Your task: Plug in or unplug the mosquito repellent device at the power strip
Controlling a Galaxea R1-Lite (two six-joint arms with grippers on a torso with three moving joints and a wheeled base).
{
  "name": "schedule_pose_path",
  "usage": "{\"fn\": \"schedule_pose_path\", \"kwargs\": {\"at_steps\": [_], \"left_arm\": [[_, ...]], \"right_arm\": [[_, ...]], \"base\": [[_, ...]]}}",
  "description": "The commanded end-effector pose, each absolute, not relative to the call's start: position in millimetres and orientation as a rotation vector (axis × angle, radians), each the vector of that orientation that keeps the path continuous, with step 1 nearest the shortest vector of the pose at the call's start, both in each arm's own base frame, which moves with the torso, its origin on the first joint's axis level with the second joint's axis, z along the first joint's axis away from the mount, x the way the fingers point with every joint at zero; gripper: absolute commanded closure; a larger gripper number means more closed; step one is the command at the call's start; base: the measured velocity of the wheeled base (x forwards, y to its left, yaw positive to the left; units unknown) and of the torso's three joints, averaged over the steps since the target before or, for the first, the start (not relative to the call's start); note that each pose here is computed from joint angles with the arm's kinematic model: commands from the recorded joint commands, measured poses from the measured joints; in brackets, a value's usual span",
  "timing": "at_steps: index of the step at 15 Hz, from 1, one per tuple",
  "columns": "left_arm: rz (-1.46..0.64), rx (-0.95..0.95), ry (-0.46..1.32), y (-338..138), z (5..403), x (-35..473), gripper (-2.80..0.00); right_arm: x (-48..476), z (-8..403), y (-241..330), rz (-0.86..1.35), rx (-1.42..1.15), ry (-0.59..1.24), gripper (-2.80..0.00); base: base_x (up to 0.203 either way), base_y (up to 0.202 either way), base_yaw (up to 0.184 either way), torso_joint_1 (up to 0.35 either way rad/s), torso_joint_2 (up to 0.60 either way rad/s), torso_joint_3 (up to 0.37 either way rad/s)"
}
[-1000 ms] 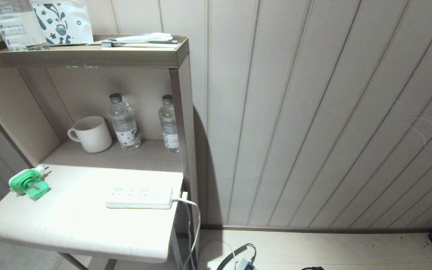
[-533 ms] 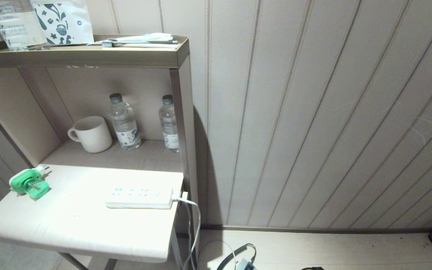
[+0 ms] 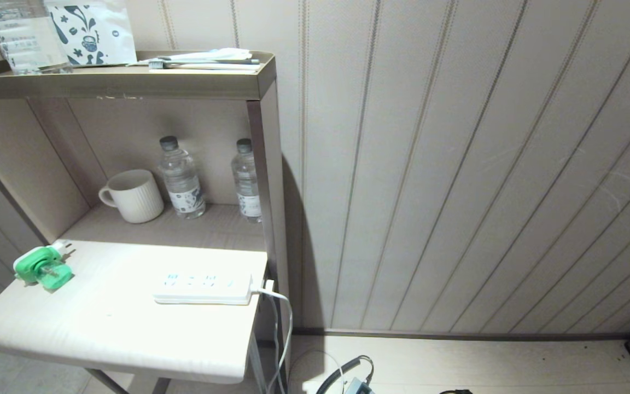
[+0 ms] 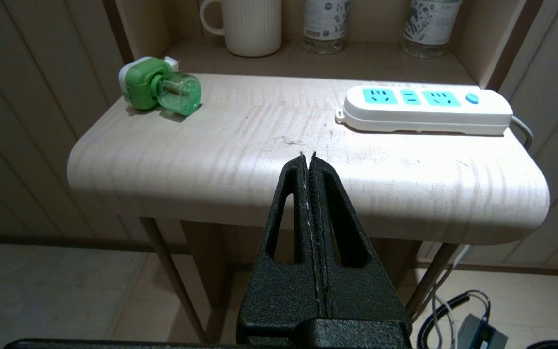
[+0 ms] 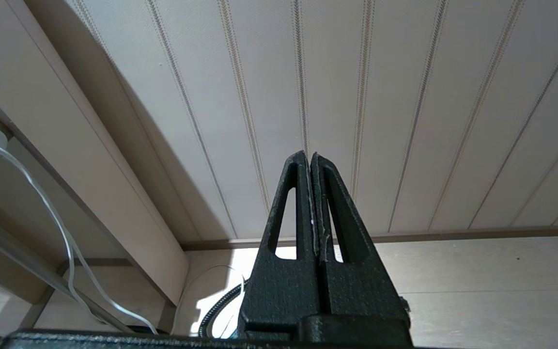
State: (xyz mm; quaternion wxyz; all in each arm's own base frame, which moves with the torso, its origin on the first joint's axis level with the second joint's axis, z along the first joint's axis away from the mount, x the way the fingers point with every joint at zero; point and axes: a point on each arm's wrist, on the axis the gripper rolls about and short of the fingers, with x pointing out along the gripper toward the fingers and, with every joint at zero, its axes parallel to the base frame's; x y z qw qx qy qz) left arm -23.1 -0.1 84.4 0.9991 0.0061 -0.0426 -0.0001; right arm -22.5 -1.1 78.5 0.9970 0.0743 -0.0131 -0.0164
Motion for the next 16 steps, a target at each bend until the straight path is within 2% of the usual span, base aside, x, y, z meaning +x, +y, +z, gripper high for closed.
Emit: {"fn": "schedule_pose_path", "kwargs": {"at_steps": [1, 8, 14, 16], "left_arm": [[-0.003, 0.004, -0.092, -0.1, 85.1, -23.1, 0.0], [-0.002, -0.006, -0.094, -0.1, 85.2, -23.1, 0.0], [-0.002, -0.004, -0.092, -0.1, 85.3, -23.0, 0.0], [-0.002, -0.006, -0.093, -0.1, 85.4, -23.1, 0.0]], "right_arm": [[-22.4, 78.6, -1.2, -0.032, 0.149, -0.025, 0.0], [-22.0, 78.6, -1.2, -0.034, 0.234, -0.021, 0.0], [-22.0, 75.3, -0.6, -0.011, -0.072, 0.016, 0.0], [-22.1, 74.9, -0.8, -0.015, -0.003, 0.017, 0.0]], "base": [[0.0, 0.0, 0.0, 0.0, 0.0, 0.0], [0.0, 0.0, 0.0, 0.0, 0.0, 0.0], [0.0, 0.0, 0.0, 0.0, 0.0, 0.0], [0.0, 0.0, 0.0, 0.0, 0.0, 0.0]]}}
